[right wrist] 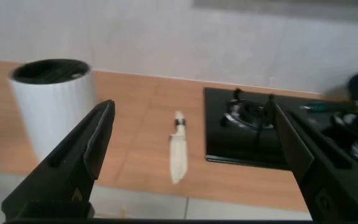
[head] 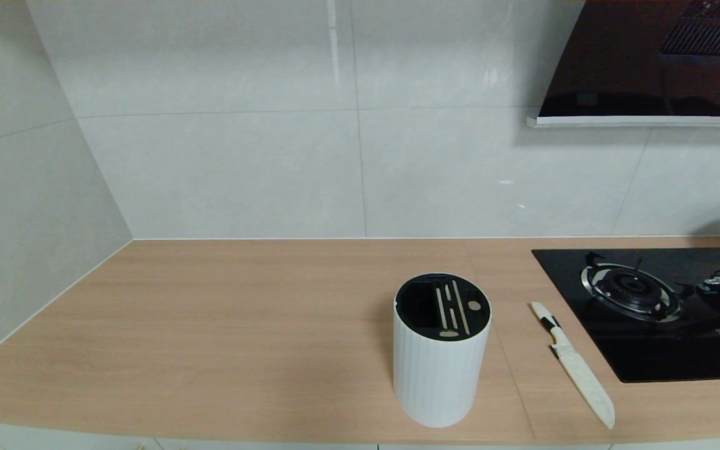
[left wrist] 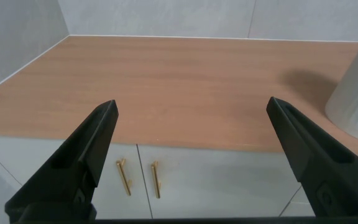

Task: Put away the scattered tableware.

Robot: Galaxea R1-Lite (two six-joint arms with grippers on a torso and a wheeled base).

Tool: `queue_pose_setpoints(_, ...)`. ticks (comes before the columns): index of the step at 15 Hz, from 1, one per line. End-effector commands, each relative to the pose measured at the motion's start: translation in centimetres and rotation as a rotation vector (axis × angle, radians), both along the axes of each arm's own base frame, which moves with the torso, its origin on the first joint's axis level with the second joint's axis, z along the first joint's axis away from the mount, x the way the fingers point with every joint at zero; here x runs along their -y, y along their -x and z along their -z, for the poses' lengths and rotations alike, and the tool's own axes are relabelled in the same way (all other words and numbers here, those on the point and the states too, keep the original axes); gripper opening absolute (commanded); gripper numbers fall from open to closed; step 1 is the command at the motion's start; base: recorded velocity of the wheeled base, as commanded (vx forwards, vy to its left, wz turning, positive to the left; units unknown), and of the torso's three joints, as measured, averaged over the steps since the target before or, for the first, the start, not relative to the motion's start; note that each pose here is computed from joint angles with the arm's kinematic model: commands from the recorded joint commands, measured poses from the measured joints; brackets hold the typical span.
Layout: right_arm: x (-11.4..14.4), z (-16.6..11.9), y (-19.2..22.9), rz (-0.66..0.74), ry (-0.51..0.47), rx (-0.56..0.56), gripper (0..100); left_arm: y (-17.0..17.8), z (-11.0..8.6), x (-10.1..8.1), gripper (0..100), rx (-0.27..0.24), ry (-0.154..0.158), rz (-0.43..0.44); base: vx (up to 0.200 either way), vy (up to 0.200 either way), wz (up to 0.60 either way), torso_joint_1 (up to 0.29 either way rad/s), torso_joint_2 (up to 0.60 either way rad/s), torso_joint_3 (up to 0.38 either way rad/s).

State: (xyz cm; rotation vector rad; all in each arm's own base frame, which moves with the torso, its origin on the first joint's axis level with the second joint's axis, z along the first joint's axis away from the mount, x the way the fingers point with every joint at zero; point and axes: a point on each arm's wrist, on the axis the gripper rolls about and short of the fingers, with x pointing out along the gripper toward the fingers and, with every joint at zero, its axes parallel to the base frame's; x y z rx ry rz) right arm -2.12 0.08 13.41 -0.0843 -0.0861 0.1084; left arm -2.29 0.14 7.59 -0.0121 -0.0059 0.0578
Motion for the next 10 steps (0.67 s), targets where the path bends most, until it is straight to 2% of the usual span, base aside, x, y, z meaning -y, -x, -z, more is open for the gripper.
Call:
queue_pose_setpoints(1,-0.4,-3.1,-5.3,-0.069,0.011,-0.258,100,0.0,0.0,0.0,100,-0.001,0.0,0.0,0.0,0.0,0.0,0.0,0.0,0.0)
queue_pose_setpoints(3,-0.7,-3.9,-9.2,-0.07,0.015,-0.355,100,0.0,0.0,0.0,100,-0.001,0.0,0.0,0.0,0.0,0.0,0.0,0.0,0.0)
queue_pose_setpoints(5,-1.1,-3.3,-13.7,-0.067,0.016,-0.452,100,0.0,0.0,0.0,100,-0.001,0.0,0.0,0.0,0.0,0.0,0.0,0.0,0.0)
queue_pose_setpoints(6,-1.1,-3.1,-14.2,-0.067,0.015,-0.464,100,0.0,0.0,0.0,100,-0.001,0.0,-0.002,0.0,0.0,0.0,0.0,0.0,0.0)
queue_pose_setpoints(7,-1.3,-1.9,-17.4,-0.05,0.018,-0.512,100,0.0,0.0,0.0,100,-0.001,0.0,0.0,0.0,0.0,0.0,0.0,0.0,0.0)
queue_pose_setpoints(8,-1.4,-1.2,-18.8,-0.042,0.02,-0.539,100,0.0,0.0,0.0,100,-0.001,0.0,0.0,0.0,0.0,0.0,0.0,0.0,0.0)
queue_pose_setpoints(10,-1.6,-0.2,-21.1,-0.04,0.018,-0.541,100,0.0,0.0,0.0,100,-0.001,0.0,0.0,0.0,0.0,0.0,0.0,0.0,0.0)
